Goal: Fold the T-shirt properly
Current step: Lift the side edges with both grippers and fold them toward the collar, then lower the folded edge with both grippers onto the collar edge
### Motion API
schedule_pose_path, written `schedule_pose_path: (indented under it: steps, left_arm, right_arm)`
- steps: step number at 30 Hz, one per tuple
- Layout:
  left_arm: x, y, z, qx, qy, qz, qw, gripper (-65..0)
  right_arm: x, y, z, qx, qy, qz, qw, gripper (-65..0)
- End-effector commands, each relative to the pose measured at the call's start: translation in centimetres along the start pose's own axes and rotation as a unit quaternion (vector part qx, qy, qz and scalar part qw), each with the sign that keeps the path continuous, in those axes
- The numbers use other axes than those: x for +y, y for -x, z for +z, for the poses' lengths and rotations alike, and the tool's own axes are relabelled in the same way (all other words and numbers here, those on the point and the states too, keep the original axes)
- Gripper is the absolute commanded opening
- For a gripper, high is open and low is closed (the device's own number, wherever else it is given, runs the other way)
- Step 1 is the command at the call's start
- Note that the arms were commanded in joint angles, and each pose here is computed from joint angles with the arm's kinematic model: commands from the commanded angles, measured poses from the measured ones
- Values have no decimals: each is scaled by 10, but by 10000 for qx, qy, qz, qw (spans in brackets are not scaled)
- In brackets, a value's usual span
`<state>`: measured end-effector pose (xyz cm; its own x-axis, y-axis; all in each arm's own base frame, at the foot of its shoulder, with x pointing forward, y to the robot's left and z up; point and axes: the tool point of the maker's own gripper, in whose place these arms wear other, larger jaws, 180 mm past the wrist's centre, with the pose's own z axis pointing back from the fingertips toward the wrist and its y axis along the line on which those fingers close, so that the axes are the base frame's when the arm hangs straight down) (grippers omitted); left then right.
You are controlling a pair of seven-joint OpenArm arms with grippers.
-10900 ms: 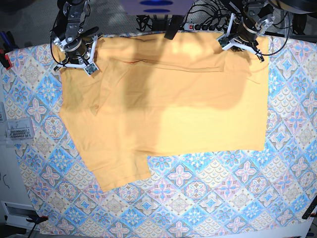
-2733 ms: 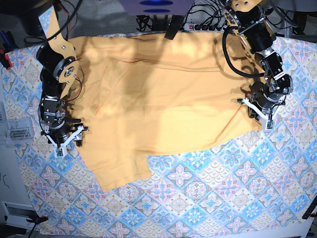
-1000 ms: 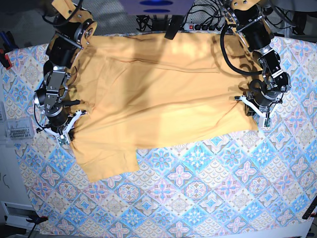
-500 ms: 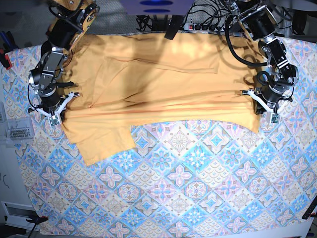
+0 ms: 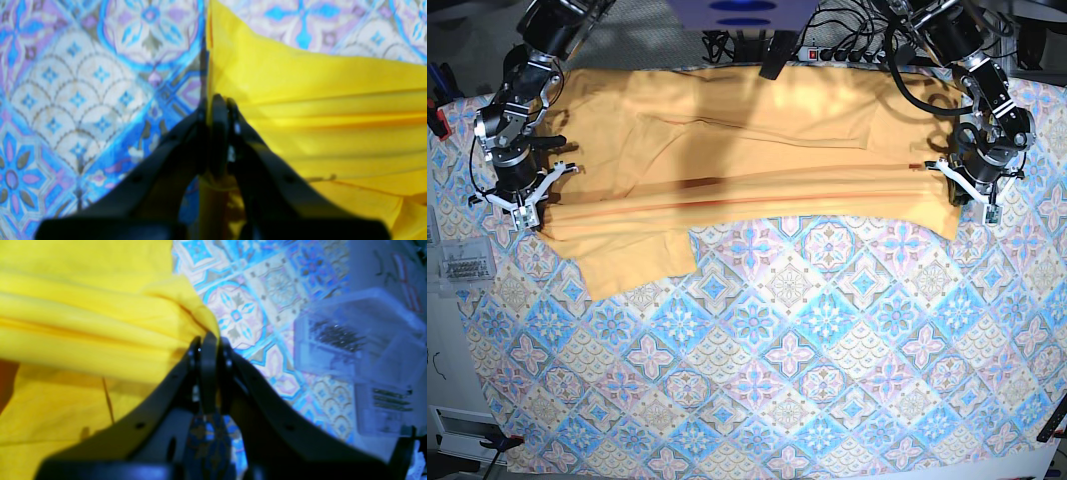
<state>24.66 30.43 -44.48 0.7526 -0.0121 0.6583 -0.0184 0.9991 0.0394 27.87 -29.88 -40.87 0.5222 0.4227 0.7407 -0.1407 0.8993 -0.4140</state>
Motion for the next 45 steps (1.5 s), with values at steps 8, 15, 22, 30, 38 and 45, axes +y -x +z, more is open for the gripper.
schedule_pose_path:
  steps: [8,15,22,30,38,45]
  left_arm:
    - [14,7,14,-262,-198,-144,9994,-650]
    - [14,22,21,-286,-193,-182,9992,-650]
    - [14,29,25,-307,-186,-195,9992,-650]
    - [14,31,24,-290,-184,-191,9992,-650]
    - [1,45,20,57,-78,-625,9980,-650]
    - [1,47,20,91,-81,-641,9979,-650]
  right_arm:
    - [-36,2,14,-75,652,-189,9977,-650]
    - [-29,12,17,52,571,-187,9982,-650]
    - [-21,26,14,221,454,-281,9983,-650]
    - [-13,43,22,395,361,-259,9982,-650]
    - [-9,57,30,566,296,-229,9977,-650]
    - [4,74,28,764,136,-375,9963,-648]
